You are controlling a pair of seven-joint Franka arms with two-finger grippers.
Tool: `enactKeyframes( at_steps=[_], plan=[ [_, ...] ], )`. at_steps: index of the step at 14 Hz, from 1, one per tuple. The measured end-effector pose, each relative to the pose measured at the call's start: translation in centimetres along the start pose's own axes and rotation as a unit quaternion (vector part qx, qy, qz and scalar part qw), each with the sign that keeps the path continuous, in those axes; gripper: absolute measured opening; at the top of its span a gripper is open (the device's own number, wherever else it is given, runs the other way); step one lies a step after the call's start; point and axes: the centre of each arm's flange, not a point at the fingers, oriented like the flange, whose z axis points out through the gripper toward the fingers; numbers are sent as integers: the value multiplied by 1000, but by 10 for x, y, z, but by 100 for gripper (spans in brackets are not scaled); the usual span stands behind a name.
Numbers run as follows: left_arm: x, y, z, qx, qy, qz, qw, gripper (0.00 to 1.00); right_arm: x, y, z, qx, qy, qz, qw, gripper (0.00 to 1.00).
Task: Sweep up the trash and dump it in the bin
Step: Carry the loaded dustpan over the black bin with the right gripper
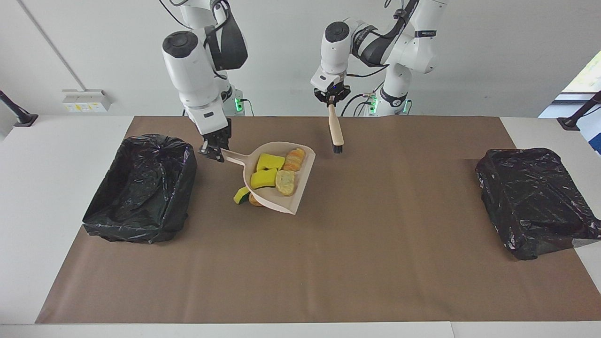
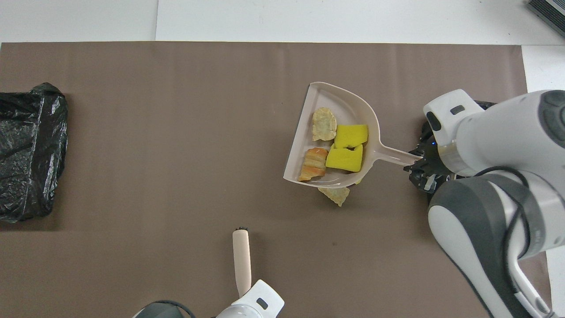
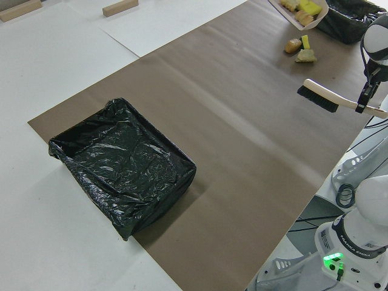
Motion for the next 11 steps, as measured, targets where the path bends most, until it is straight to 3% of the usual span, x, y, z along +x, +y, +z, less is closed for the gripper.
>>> enactKeyframes(
  at_steps=[8, 10, 11],
  plan=[
    [-26, 31, 33, 4, -11, 22, 1000, 26, -183, 63, -51, -24, 6, 117, 993, 33],
    [-30, 34, 39, 4, -9, 18, 1000, 26, -238, 69, -54, -29, -10, 141, 990, 33],
    [-30, 35, 40, 3, -8, 15, 1000, 26, -263, 71, -55, -34, -32, 135, 990, 33]
  ],
)
